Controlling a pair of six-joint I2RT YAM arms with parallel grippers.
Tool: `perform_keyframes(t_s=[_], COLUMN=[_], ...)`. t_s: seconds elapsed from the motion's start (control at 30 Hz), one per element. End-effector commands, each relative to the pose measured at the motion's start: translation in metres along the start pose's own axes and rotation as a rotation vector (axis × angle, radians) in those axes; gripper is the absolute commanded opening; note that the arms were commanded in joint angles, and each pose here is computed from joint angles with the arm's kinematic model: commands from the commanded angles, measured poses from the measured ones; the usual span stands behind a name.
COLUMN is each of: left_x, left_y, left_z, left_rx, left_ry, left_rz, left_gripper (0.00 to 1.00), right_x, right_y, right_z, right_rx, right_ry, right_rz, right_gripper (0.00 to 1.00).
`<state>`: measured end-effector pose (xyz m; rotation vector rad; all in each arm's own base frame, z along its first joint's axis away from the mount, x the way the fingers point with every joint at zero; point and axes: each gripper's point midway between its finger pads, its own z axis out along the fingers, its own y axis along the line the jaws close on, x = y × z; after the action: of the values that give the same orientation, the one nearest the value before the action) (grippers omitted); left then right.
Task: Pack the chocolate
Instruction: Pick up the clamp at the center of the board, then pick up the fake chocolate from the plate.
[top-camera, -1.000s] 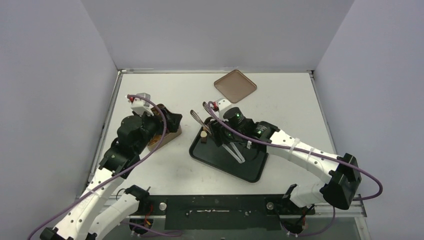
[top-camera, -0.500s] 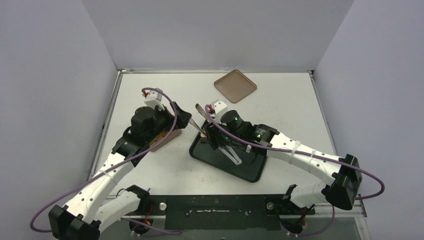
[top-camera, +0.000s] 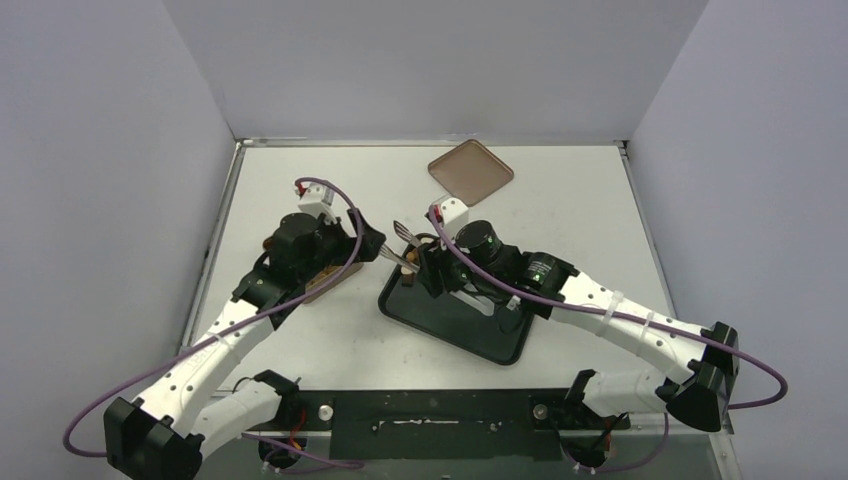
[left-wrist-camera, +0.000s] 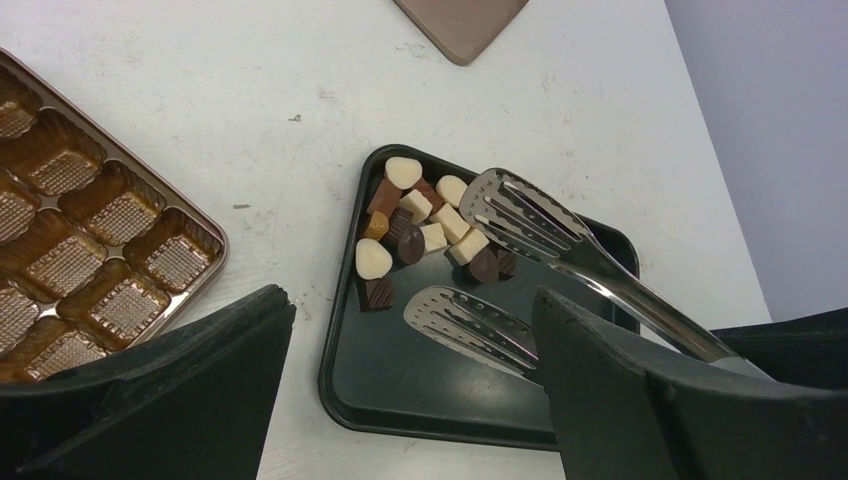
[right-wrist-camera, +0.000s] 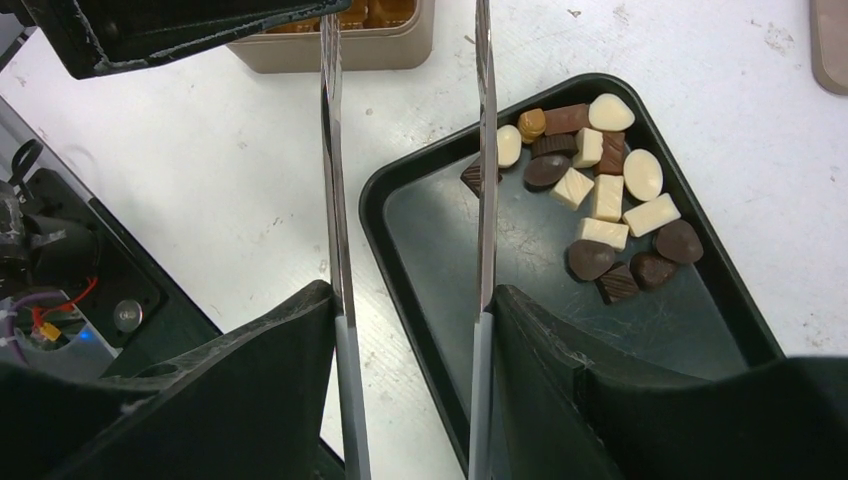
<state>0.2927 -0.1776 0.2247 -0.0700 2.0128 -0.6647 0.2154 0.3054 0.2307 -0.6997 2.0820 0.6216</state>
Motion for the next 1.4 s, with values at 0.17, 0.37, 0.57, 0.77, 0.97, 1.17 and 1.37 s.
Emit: perform_keyframes(t_s=[0.17, 0.37, 0.57, 0.77, 0.97, 1.17, 1.37], left_x=[-0.020, -0.041, -0.050, -0.054, -0.054, -0.062, -0.070], left_y=[0.007, 0.015, 0.033, 0.043, 0.047, 0.051, 0.055], left_z=[-0.024, -0.047, -0.065, -0.076, -0.080, -0.093, -0.109], left_rx=[-0.040, -0.075, -0.154, -0.200, -0.210, -0.238, -0.255], left_ry=[-0.066, -0.187, -0.265, -0.321, -0.336, -0.382, -0.451], left_rz=[0.124, 0.196, 0.230, 0.231, 0.239, 0.232, 0.222], left_gripper=[0.88, 0.90, 0.97, 0.97, 0.97, 0.97, 0.97], right_x=[-0.002, 0.028, 0.051, 0.070, 0.074, 0.081, 0.088], right_y=[-0.021, -0.042, -0.039, -0.037, -0.033, -0.030, -0.031], right_z=[-0.007, -0.014, -0.008, 0.007, 0.025, 0.043, 0.054], right_rx=[0.125, 0.215, 0.191, 0.176, 0.162, 0.158, 0.163], right_ry=[-0.040, 0.053, 0.119, 0.162, 0.175, 0.206, 0.226], right_rz=[0.027, 0.021, 0.040, 0.056, 0.062, 0.066, 0.073], right_gripper=[0.51, 0.49, 0.48, 0.43, 0.46, 0.49, 0.49])
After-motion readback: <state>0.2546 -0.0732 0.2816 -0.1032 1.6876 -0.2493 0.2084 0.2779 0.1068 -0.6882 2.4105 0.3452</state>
